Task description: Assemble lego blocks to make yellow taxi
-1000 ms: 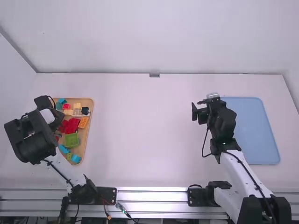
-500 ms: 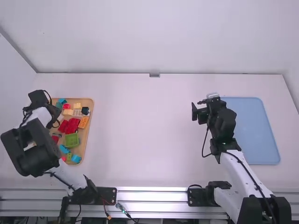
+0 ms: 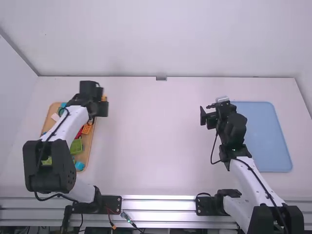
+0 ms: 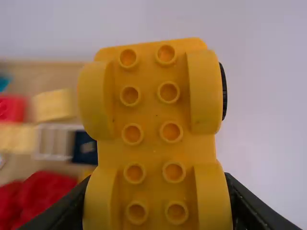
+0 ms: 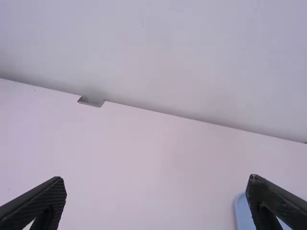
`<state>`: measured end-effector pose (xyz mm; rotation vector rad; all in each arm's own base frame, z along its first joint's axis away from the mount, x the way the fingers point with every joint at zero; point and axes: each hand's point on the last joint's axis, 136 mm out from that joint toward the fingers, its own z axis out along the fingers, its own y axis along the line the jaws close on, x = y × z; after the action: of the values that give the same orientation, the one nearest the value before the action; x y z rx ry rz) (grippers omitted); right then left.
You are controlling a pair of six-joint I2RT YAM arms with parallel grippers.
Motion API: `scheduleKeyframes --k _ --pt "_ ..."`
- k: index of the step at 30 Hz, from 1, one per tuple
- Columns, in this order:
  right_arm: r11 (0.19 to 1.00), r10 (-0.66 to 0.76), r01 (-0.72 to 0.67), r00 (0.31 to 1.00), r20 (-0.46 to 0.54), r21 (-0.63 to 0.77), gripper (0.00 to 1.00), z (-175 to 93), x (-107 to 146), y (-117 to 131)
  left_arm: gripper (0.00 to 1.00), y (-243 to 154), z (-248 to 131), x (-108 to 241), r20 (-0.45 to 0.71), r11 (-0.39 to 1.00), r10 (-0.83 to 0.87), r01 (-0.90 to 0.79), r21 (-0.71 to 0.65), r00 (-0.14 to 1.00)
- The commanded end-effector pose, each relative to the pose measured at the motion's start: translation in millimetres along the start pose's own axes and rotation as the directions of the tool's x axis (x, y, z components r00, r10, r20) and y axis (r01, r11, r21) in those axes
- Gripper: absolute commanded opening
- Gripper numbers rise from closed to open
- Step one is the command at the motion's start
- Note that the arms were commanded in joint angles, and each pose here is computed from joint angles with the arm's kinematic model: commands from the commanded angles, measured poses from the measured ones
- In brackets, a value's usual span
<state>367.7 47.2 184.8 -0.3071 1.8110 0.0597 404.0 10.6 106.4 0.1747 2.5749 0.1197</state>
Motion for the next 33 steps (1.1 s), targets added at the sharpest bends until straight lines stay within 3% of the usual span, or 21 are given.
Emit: scheduleKeyframes --k 1,5,11,15,18,23,32,33 --pt "1.0 -0.002 0.002 0.999 0.033 -0.005 0.99 2.1 -16.3 0.0 0.19 -63.8 -2.3 -2.5 0.062 0.918 0.361 -0.366 0.152 0.931" --pt "1.0 -0.002 0.002 0.999 0.033 -0.004 0.99 2.1 -16.2 -0.2 0.08 -131.6 -11.0 8.0 0.164 0.748 0.572 -0.593 0.296 0.804" --pt "1.0 -0.002 0.002 0.999 0.033 -0.004 0.99 2.1 -16.4 -0.2 0.08 -209.8 -34.5 77.2 0.318 0.268 0.833 -0.832 0.486 0.454" --pt "1.0 -0.002 0.002 0.999 0.034 -0.005 0.99 2.1 -16.4 -0.1 0.08 -226.3 -30.6 98.7 0.313 0.195 0.862 -0.83 0.522 0.399" --pt "1.0 -0.002 0.002 0.999 0.033 -0.005 0.99 2.1 -16.2 0.0 0.02 -237.8 -12.5 112.5 0.323 0.169 0.871 -0.843 0.511 0.37" --pt "1.0 -0.002 0.002 0.999 0.033 -0.004 0.99 2.1 -16.4 -0.2 0.04 -239.6 2.4 131.5 0.358 0.121 0.875 -0.864 0.489 0.325" --pt "1.0 -0.003 0.003 0.999 0.035 -0.005 0.99 2.1 -16.8 0.0 0.29 -244.3 22.7 140.8 0.385 0.201 0.841 -0.88 0.431 0.381" --pt "1.0 -0.003 0.003 0.999 0.035 -0.005 0.99 2.1 -16.8 0.0 0.56 -244.2 23.5 141.5 0.387 0.201 0.84 -0.881 0.428 0.38"
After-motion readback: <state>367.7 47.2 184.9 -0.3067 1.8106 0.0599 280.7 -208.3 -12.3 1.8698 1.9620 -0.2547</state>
